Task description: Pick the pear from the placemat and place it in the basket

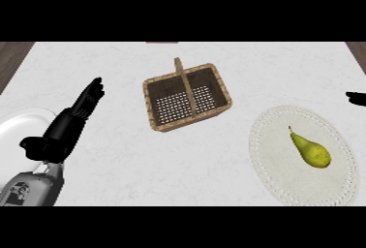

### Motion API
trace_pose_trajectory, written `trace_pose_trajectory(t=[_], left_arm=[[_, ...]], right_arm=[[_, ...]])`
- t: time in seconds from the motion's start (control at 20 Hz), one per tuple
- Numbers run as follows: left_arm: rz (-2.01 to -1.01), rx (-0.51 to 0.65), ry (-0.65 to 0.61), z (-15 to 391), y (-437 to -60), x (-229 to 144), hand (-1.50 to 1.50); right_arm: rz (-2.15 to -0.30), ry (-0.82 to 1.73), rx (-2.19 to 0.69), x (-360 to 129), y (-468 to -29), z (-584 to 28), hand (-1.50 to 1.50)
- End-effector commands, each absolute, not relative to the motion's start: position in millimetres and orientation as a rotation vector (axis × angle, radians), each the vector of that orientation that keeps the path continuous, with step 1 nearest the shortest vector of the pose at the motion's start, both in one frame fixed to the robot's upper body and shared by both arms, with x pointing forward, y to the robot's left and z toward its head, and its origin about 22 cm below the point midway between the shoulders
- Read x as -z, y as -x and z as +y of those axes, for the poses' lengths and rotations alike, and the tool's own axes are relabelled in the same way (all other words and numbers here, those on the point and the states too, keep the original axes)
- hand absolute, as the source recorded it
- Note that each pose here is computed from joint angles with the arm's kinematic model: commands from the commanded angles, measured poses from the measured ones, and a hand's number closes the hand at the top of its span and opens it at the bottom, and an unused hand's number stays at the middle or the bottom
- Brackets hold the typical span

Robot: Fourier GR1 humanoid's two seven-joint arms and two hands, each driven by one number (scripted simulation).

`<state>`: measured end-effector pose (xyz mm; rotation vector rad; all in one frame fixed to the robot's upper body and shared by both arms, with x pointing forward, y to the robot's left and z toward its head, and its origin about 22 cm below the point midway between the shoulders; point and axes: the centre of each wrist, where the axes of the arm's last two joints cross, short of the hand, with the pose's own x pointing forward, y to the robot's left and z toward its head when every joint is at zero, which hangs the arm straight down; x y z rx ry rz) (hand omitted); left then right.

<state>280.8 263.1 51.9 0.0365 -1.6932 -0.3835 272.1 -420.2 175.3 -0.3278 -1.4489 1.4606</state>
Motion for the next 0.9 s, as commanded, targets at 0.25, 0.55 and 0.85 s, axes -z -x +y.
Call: trace_pose_trajectory(t=[0.25,0.55,0.85], left_arm=[[-1.684,0.389,-0.02,252.4,-275.6,-45.3,0.0],[-1.699,0.379,-0.045,247.9,-272.9,-51.0,0.0],[-1.697,0.367,-0.057,265.3,-278.8,-65.2,0.0]], right_arm=[[-1.469,0.307,-1.491,-114.9,-296.9,-414.5,-1.5],[-1.494,0.296,-1.482,-81.8,-285.8,-396.1,-1.5],[-1.534,0.2,-1.475,-95.2,-288.0,-403.0,-1.5]])
